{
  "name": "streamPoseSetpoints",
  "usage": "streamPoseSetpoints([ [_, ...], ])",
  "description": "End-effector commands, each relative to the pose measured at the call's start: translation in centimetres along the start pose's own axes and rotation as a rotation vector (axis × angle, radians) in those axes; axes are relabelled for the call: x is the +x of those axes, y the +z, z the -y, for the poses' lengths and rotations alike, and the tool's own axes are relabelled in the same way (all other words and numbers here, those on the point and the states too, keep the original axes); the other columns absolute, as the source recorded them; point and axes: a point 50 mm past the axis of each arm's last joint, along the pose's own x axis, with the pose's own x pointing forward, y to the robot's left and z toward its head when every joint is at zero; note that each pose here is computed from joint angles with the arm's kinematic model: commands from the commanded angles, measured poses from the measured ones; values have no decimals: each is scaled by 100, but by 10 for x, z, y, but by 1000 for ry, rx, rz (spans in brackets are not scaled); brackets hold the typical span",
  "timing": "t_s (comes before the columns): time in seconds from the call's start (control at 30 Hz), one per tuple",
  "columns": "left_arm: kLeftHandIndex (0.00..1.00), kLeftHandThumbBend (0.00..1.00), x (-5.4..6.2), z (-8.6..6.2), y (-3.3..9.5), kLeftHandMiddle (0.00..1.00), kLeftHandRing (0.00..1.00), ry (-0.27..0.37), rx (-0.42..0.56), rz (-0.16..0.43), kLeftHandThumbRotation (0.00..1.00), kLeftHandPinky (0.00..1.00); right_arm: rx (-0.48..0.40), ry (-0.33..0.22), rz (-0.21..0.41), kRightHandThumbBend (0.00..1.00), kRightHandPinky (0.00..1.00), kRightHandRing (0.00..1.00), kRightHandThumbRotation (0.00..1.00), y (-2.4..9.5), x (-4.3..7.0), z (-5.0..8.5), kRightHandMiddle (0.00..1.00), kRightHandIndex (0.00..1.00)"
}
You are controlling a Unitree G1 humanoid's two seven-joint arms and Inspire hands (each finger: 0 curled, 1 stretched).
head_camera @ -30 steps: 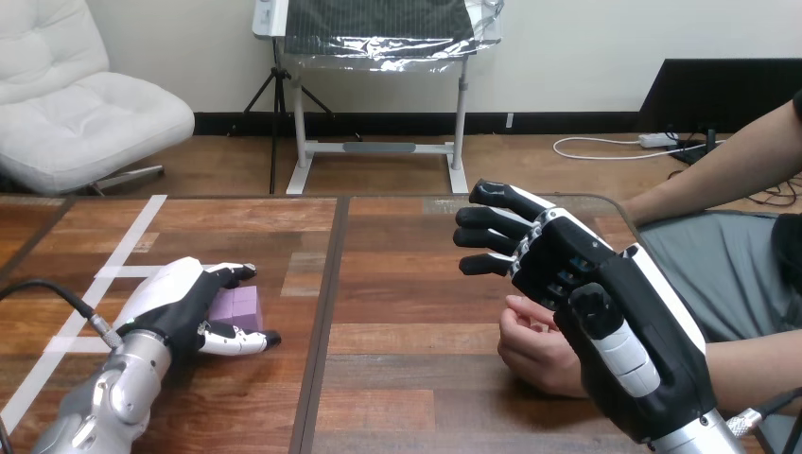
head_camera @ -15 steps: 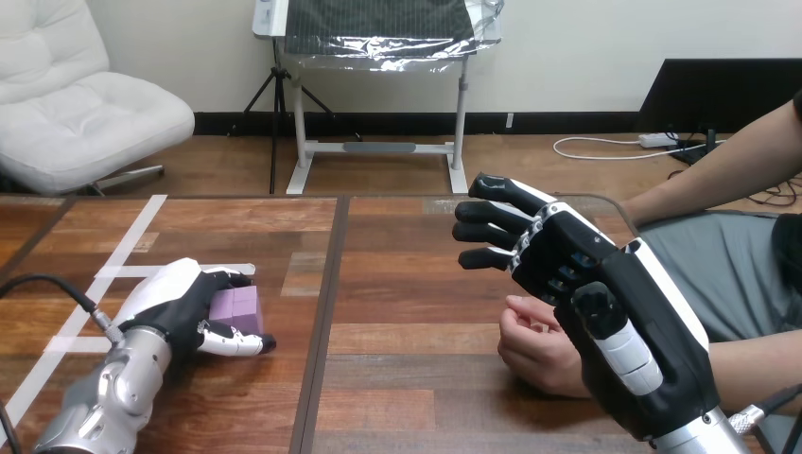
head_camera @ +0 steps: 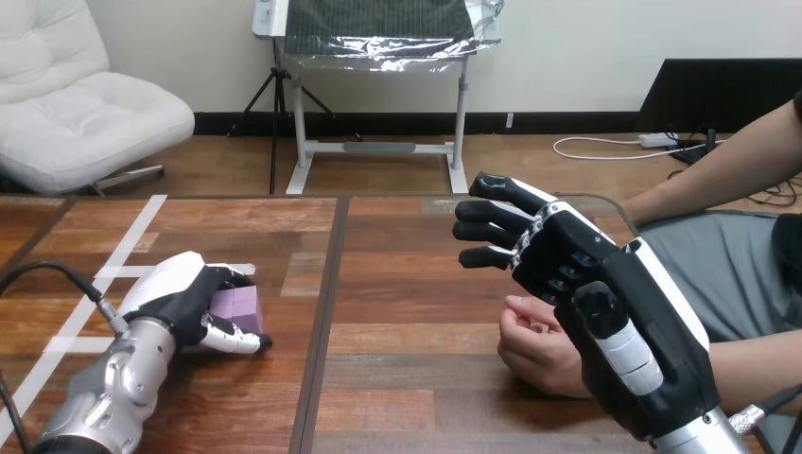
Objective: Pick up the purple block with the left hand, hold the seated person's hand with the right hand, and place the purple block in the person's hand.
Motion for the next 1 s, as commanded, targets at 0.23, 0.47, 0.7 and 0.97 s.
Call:
streamPoseSetpoints([
  [0.23, 67, 69, 7, -21, 19, 68, 65, 85, 22, 44, 3, 62, -39, 15, 93, 98, 75, 81, 78, 17, 12, 4, 81, 84],
  [0.47, 62, 68, 7, -20, 19, 61, 57, 102, 5, 41, 1, 53, -39, 16, 96, 97, 75, 81, 78, 16, 12, 4, 81, 84],
  [0.7, 57, 67, 6, -19, 20, 54, 48, 127, 2, 53, 0, 41, -45, 12, 98, 96, 75, 81, 78, 16, 11, 5, 81, 84],
  [0.97, 53, 65, 5, -19, 20, 45, 37, 154, -1, 66, 0, 29, -48, 10, 94, 96, 75, 81, 79, 16, 11, 4, 81, 84],
])
